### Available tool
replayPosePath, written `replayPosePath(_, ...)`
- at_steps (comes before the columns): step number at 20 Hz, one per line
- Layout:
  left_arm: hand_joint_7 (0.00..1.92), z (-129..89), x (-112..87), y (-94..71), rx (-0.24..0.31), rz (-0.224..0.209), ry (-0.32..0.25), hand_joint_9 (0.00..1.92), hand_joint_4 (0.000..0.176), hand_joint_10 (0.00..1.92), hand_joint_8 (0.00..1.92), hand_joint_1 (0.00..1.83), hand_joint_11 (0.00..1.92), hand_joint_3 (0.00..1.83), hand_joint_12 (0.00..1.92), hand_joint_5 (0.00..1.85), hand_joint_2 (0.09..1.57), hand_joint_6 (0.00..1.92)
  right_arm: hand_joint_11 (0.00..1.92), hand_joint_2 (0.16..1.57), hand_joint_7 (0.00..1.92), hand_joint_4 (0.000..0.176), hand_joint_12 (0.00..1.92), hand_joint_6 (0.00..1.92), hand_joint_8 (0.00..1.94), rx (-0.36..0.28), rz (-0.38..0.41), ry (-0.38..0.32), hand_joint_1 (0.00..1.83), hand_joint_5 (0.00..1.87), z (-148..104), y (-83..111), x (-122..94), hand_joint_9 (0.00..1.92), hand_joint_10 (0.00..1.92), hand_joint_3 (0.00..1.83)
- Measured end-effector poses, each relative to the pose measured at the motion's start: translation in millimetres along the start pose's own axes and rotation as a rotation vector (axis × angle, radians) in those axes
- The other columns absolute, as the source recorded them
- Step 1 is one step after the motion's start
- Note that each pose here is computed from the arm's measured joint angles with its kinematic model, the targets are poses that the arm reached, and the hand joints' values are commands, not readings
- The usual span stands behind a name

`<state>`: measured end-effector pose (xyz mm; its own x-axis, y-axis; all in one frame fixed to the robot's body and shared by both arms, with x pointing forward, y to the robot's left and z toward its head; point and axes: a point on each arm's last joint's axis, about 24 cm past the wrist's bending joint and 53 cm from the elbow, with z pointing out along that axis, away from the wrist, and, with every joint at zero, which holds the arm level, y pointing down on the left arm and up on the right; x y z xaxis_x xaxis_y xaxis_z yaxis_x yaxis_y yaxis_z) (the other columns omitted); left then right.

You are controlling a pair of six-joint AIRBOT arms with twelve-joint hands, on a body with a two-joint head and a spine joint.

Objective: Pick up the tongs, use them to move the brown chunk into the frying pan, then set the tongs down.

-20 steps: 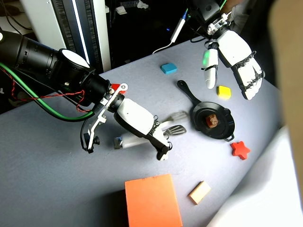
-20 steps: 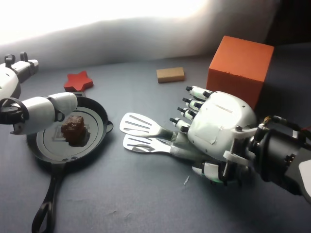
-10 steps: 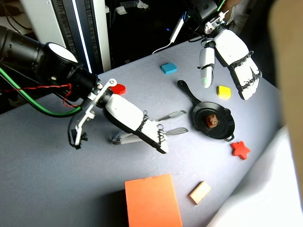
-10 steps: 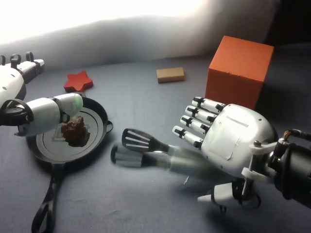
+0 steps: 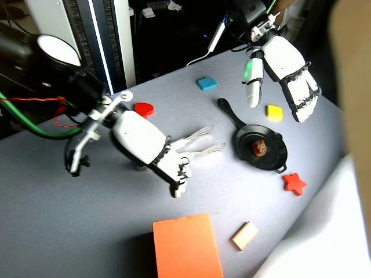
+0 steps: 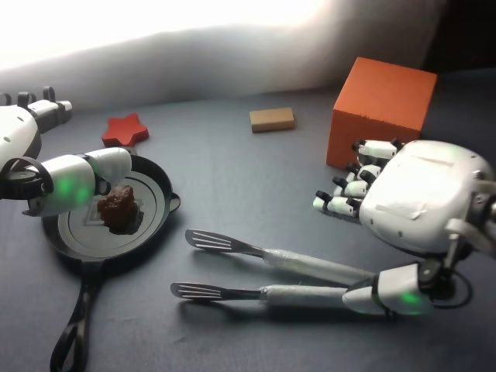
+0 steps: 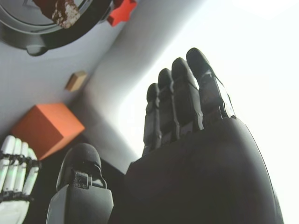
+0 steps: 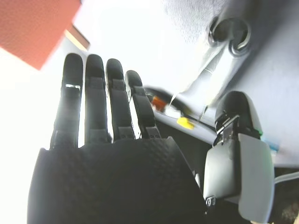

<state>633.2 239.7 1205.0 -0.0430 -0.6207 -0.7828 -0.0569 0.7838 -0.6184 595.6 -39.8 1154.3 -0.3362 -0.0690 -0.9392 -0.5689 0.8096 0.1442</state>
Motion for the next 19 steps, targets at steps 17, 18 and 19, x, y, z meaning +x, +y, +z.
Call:
replayPosePath(17,1.14,1.8,4.7,-1.1,0.008,0.020,0.017,1.19,0.000,1.92,1.91,0.55,1.23,0.01,1.92,1.06,1.48,1.91,1.47,1.49,1.39,0.176,1.92,1.92,1.94,-0.140,0.156,-0.030,0.58,1.28,-53.9,-2.8,-42.5,1.42,1.92,0.02)
replayPosePath(18,1.13,2.2,5.1,-0.9,0.008,0.021,0.019,1.18,0.000,1.92,1.91,0.54,1.22,0.01,1.92,1.04,1.48,1.92,1.47,1.50,1.39,0.176,1.92,1.92,1.94,-0.141,0.157,-0.029,0.56,1.26,-53.9,-2.4,-42.4,1.42,1.92,0.03)
replayPosePath(19,1.13,2.2,5.9,-1.1,0.009,0.021,0.023,1.18,0.000,1.92,1.91,0.54,1.22,0.01,1.92,1.03,1.48,1.91,1.47,1.50,1.39,0.176,1.92,1.92,1.94,-0.144,0.157,-0.033,0.56,1.26,-54.1,-1.7,-43.9,1.42,1.92,0.03)
